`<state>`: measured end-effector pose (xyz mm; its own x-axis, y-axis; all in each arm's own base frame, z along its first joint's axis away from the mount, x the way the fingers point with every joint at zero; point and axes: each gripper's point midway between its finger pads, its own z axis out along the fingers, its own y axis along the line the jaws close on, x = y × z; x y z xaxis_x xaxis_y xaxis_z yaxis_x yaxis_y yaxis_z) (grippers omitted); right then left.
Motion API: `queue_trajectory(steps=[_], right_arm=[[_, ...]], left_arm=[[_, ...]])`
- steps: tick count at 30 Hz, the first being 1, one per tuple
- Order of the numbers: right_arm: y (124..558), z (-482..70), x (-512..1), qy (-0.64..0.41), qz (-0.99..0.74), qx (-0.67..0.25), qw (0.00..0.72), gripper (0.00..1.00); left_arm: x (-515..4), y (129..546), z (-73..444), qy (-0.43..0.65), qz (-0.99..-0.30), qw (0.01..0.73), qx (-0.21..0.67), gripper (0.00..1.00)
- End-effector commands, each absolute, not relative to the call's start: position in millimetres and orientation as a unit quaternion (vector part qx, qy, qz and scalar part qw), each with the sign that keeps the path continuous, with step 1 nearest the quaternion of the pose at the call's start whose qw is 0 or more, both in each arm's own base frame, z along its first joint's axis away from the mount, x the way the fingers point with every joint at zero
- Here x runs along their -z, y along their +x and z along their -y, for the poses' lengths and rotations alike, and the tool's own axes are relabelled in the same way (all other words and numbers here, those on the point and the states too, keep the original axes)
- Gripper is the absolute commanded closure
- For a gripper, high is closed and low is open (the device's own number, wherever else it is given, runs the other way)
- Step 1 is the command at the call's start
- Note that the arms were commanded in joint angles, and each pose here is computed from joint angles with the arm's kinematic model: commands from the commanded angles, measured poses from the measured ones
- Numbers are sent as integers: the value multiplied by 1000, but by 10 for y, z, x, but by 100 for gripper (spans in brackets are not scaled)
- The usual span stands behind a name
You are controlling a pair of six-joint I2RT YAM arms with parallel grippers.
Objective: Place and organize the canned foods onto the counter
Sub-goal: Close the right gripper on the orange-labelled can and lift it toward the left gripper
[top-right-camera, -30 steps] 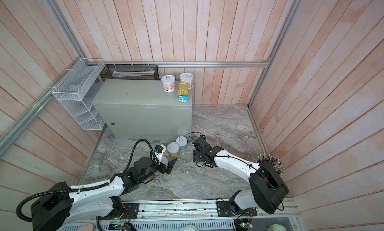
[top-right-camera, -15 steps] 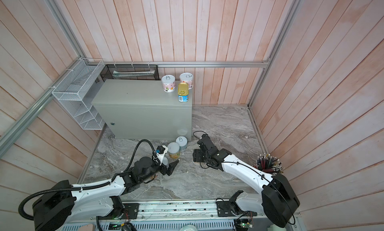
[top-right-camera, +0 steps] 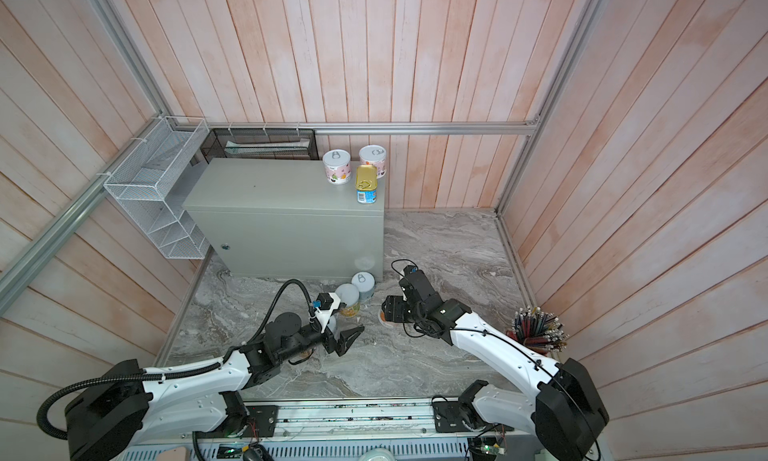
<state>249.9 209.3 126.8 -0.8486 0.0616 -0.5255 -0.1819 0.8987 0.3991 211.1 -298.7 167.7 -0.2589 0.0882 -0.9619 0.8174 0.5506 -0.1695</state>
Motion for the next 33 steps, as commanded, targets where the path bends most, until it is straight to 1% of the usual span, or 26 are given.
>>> queue_trajectory(steps=[1, 5, 9, 14, 21, 28, 33], right_arm=[[2560, -2213, -1532, -43, -916, -262, 301, 35], [2530, -2292, -1585, -60, -910, -282, 297, 35], [2440, -2415, -1629, -90, -904, -313, 276, 35], [2389, -2476, -1660, -107, -903, -325, 259, 35], [2384, -2533, -1764, -117, -896, -339, 262, 36], [2356, -2557, -1807, -126, -892, -348, 261, 36], [2330, -2550, -1845, -131, -890, -350, 262, 36]], left_arm=[[-1706, 2027, 3020, 335, -694, 522, 365, 0], [-1710, 1994, 3040, 343, -688, 520, 372, 0], [-1713, 1965, 3061, 351, -683, 517, 377, 0], [-1712, 1903, 3103, 366, -673, 511, 390, 0], [-1660, 1897, 3154, 376, -671, 504, 392, 0], [-1647, 2025, 3247, 383, -669, 517, 372, 0], [-1695, 2040, 3287, 365, -666, 519, 393, 0]])
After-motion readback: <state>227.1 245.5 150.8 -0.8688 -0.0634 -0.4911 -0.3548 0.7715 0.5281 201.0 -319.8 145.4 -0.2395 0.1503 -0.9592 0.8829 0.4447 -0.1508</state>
